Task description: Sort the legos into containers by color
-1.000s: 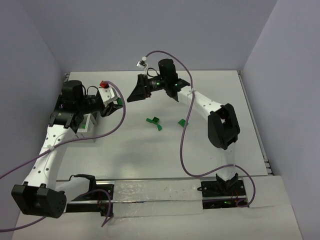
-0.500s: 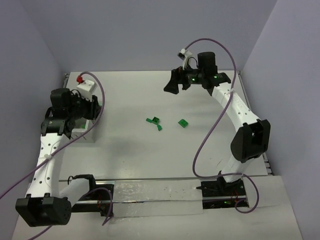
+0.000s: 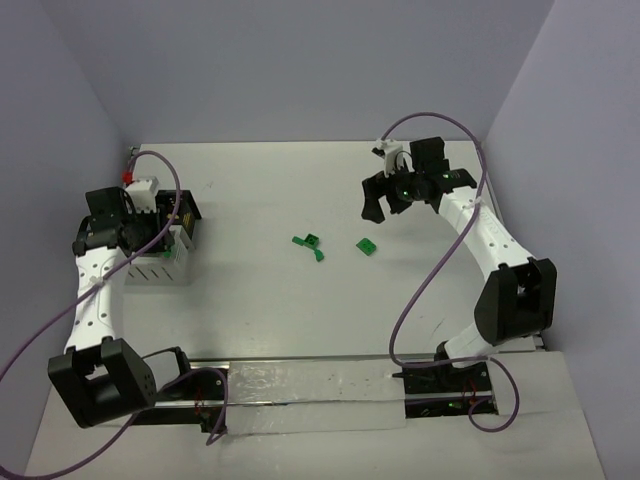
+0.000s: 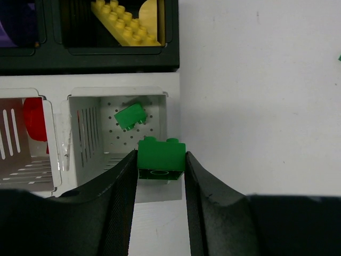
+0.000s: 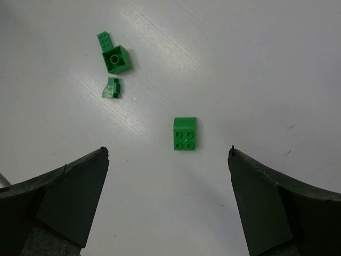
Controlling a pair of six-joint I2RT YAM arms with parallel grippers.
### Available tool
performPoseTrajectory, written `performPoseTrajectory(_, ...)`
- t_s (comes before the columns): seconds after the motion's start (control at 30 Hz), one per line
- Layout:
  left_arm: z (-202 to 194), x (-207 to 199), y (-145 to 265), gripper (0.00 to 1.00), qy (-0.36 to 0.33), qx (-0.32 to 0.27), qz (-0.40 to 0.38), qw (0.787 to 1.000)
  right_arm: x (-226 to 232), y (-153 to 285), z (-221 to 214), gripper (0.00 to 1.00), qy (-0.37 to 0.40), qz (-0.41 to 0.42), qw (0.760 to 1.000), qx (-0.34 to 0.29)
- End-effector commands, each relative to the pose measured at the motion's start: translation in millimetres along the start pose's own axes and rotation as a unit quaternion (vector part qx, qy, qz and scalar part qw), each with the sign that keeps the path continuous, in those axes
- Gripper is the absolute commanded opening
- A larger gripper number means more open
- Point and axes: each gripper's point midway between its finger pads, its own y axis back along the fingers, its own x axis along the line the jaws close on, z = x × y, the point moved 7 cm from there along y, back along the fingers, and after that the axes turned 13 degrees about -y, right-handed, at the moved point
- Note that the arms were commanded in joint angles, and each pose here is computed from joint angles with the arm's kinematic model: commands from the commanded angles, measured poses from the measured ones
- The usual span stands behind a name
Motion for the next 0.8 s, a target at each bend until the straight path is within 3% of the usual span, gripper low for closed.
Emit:
performPoseTrajectory(0.0, 6, 13, -4, 0.0, 0.008, -0.001, 0.042, 0.999, 9, 11, 7, 1.0, 0.006, 0.006, 0.998, -0.056)
performPoseTrajectory(0.23, 9, 24, -11, 0.05, 0.006, 0.001, 0.069, 0.998, 13, 11, 3, 1.0, -0.003, 0.014, 0.997, -0.082)
performPoseTrajectory(0.4, 9, 25, -11, 0.22, 0.001, 0.002, 0.074, 0.997, 14, 12, 5, 1.0, -0.005, 0.012, 0.995, -0.094)
performPoseTrajectory(0.47, 9, 25, -8, 0.36, -0.003, -0.004, 0.077, 0.997, 13, 12, 7, 1.0, -0.004, 0.01, 0.995, -0.096)
performPoseTrajectory(0.6, 20, 25, 1, 0.54, -0.016, -0.029, 0.078, 0.996, 12, 10, 8, 1.0, -0.007, 0.01, 0.995, -0.097)
performPoseTrajectory(0.77, 42, 25, 15, 0.64, -0.035, -0.06, 0.065, 0.995, 10, 9, 10, 1.0, -0.009, 0.001, 0.995, -0.1)
